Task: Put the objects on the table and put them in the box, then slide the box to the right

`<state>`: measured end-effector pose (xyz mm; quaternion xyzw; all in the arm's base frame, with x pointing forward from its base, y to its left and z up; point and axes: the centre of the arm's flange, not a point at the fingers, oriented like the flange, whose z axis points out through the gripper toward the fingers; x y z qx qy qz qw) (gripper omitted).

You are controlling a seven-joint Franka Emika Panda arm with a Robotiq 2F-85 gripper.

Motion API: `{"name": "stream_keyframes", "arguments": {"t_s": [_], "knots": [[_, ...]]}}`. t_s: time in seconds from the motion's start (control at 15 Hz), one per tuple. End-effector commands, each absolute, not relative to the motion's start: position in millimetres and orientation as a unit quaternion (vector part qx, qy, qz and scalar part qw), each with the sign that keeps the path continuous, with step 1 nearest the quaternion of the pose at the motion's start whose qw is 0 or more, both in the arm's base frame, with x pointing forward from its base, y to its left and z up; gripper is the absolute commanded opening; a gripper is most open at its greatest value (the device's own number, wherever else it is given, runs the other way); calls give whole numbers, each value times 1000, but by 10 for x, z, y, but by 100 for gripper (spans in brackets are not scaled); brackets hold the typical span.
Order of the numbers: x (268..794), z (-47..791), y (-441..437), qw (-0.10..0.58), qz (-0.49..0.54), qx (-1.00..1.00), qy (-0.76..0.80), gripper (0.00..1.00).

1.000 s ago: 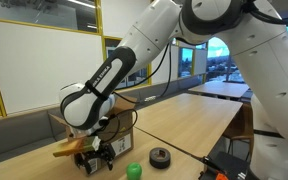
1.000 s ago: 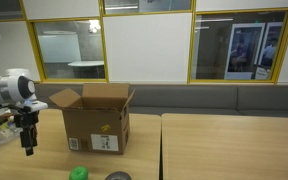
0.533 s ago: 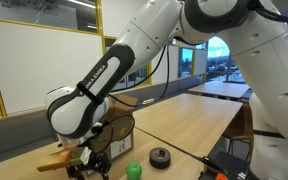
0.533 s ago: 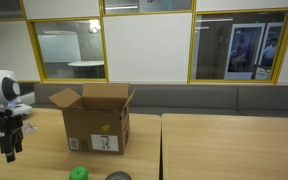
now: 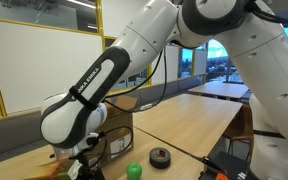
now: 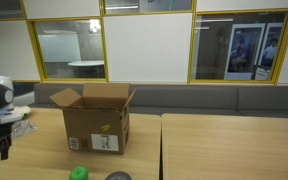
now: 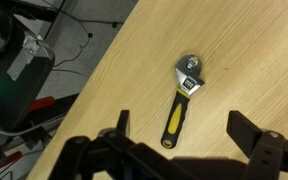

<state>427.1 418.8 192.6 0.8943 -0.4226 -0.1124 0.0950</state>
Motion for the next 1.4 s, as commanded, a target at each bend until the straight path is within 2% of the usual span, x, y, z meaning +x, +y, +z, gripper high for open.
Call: {"name": "stream_keyframes", "arguments": {"t_s": [0.0, 0.8, 1.33], "knots": [[4251, 1707, 4170, 87, -125, 884, -443, 100], [4448, 1278, 3702, 21, -99, 867, -487, 100], [4266, 1072, 3601, -6, -94, 865, -493, 100]]}}
